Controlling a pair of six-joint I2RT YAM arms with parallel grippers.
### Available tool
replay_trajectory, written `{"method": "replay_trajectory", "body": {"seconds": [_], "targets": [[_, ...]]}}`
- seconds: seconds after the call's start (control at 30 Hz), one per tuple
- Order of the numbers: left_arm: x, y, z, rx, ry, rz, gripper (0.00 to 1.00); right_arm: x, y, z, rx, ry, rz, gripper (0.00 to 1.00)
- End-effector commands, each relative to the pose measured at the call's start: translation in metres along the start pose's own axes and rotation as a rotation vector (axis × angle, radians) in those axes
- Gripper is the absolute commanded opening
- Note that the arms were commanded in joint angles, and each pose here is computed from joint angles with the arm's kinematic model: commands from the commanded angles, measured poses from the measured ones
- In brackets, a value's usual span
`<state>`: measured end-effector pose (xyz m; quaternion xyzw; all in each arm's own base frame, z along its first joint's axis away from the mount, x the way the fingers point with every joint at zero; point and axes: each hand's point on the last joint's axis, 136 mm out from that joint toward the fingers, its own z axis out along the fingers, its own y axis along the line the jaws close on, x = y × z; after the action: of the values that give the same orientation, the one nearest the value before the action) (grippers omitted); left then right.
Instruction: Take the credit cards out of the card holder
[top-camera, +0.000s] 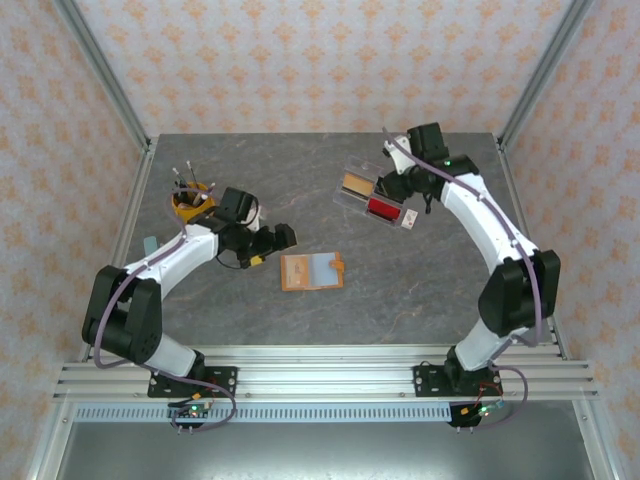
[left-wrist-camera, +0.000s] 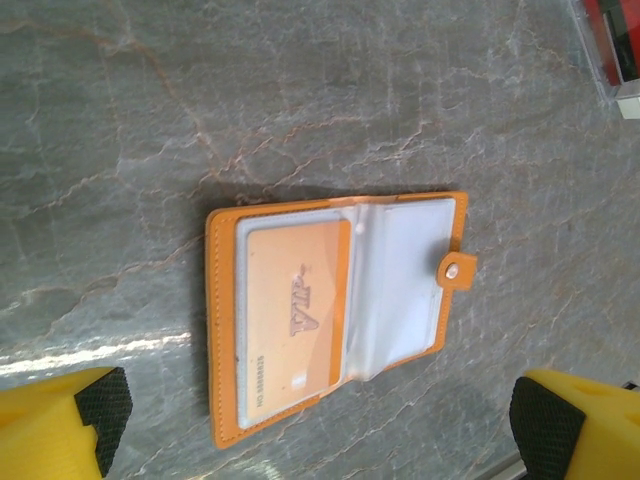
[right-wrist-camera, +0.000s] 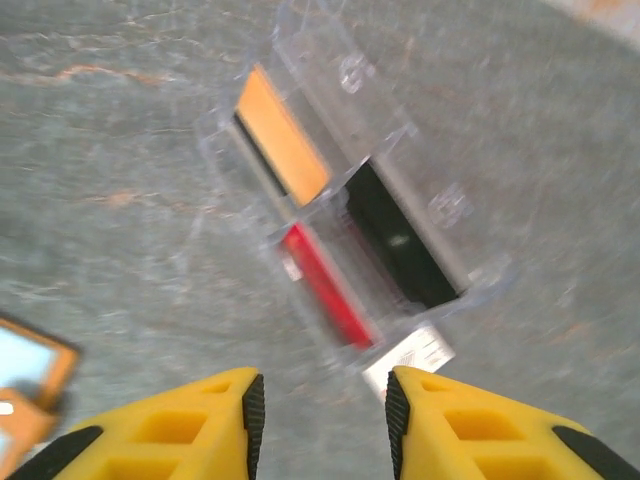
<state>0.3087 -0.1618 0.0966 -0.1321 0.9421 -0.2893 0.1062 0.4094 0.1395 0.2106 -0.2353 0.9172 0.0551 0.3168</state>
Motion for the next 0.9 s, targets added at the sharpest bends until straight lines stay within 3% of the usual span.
{"method": "replay_trajectory", "body": {"seconds": [0.0,0.23,0.57,0.7,0.87], "targets": [[0.001,0.01,-0.004,-0.017,-0.038,-0.029,1.0,0.019,0.037,-0.002,-0.047,0.013,0.242,0.39],[0.016,0.012,0.0,0.038,-0.024,-0.049,1.0,0.053,0.126,0.02,-0.175,0.122,0.441,0.4],[0.02,0.002,0.005,0.094,-0.01,-0.068,0.91,0.062,0.227,0.078,-0.432,0.194,0.65,0.37],[0.023,-0.006,0.013,0.109,0.001,-0.062,0.8,0.07,0.243,0.099,-0.459,0.24,0.692,0.34],[0.025,-0.009,0.024,0.081,0.001,-0.056,0.58,0.087,0.242,0.118,-0.412,0.294,0.712,0.28]]}}
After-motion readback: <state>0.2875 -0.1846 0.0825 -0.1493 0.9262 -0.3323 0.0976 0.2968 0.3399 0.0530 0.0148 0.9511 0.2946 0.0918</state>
